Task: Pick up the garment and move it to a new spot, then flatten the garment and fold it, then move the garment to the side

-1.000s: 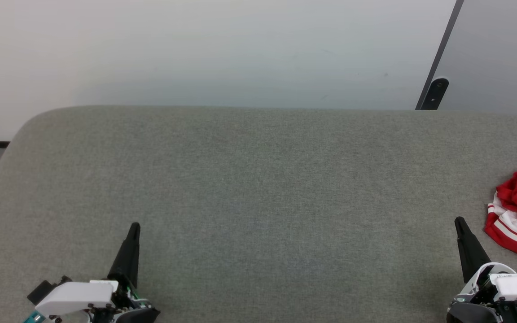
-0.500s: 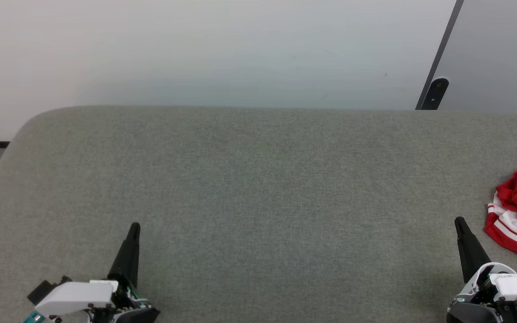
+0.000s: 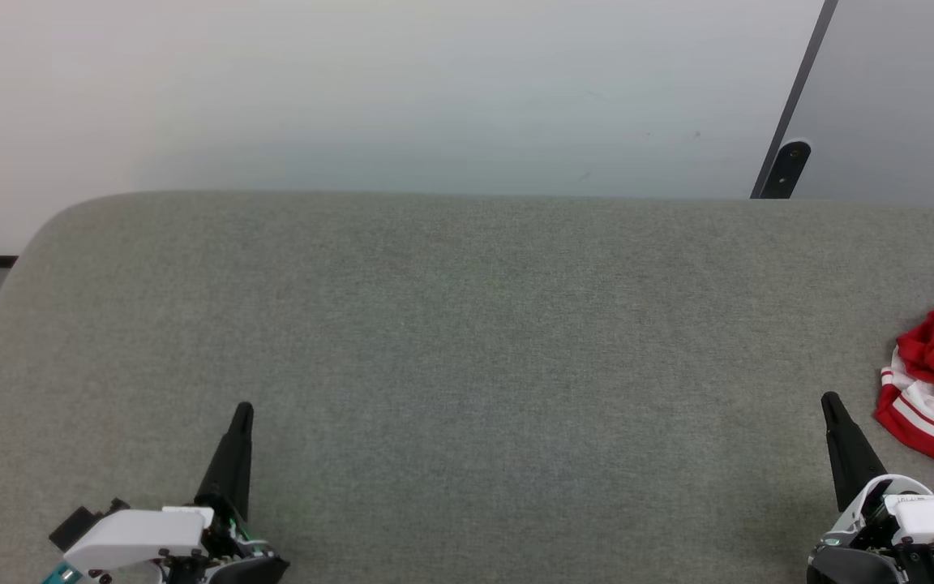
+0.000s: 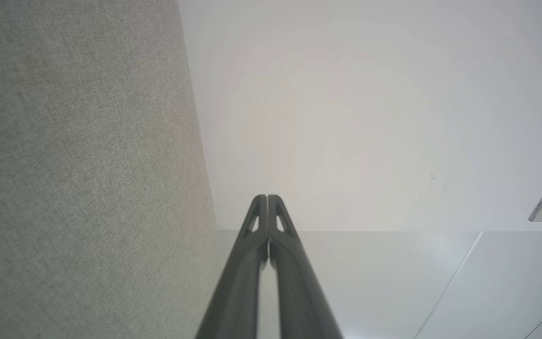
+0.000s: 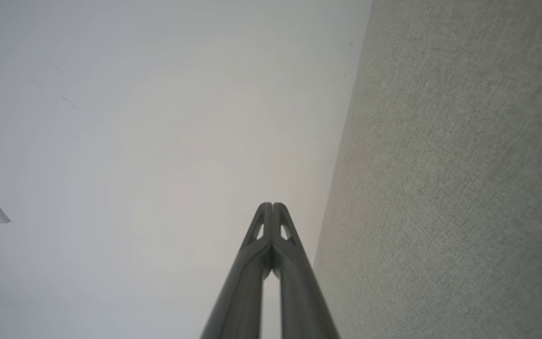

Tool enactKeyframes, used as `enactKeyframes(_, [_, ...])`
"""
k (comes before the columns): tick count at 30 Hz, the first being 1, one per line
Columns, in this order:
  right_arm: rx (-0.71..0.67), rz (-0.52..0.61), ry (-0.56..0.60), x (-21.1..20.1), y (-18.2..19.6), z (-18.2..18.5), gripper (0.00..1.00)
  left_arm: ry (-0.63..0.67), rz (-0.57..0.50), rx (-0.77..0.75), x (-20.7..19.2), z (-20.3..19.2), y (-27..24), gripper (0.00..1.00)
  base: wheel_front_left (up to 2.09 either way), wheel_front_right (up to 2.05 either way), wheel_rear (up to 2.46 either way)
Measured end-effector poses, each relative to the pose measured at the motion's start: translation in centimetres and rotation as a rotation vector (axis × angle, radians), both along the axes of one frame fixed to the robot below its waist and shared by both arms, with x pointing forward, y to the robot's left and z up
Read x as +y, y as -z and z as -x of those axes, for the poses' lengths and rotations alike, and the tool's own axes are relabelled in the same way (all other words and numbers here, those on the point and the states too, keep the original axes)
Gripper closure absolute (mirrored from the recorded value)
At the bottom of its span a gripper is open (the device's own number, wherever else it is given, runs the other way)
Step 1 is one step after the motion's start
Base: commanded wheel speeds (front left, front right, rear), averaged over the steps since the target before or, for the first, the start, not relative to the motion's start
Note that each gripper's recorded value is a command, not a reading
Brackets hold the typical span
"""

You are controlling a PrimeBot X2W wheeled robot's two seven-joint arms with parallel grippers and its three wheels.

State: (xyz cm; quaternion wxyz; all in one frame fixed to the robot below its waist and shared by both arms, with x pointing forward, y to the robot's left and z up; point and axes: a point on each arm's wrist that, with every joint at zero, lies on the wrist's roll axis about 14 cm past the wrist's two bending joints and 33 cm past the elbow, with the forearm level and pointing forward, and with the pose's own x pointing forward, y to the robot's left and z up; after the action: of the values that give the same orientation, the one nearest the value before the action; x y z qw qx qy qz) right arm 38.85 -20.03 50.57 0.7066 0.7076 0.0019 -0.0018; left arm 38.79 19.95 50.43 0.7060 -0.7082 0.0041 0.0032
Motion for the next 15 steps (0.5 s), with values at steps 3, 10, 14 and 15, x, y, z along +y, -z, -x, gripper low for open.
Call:
enactKeyframes(3, [0.0, 0.0, 0.0, 0.01, 0.0, 0.0, 1.0, 0.0, 0.0, 0.0, 0.01, 0.0, -0.01, 1.0, 0.0, 0.0, 0.0])
enactKeyframes(10, [0.0, 0.0, 0.0, 0.01, 0.0, 0.0, 1.0, 0.0, 0.0, 0.0, 0.01, 0.0, -0.01, 1.0, 0.0, 0.0, 0.0])
enactKeyframes(14, [0.0, 0.0, 0.0, 0.01, 0.0, 0.0, 1.0, 0.0, 0.0, 0.0, 0.01, 0.0, -0.01, 1.0, 0.0, 0.0, 0.0])
enactKeyframes(15, [0.0, 0.0, 0.0, 0.01, 0.0, 0.0, 1.0, 0.0, 0.0, 0.0, 0.01, 0.0, -0.01, 1.0, 0.0, 0.0, 0.0])
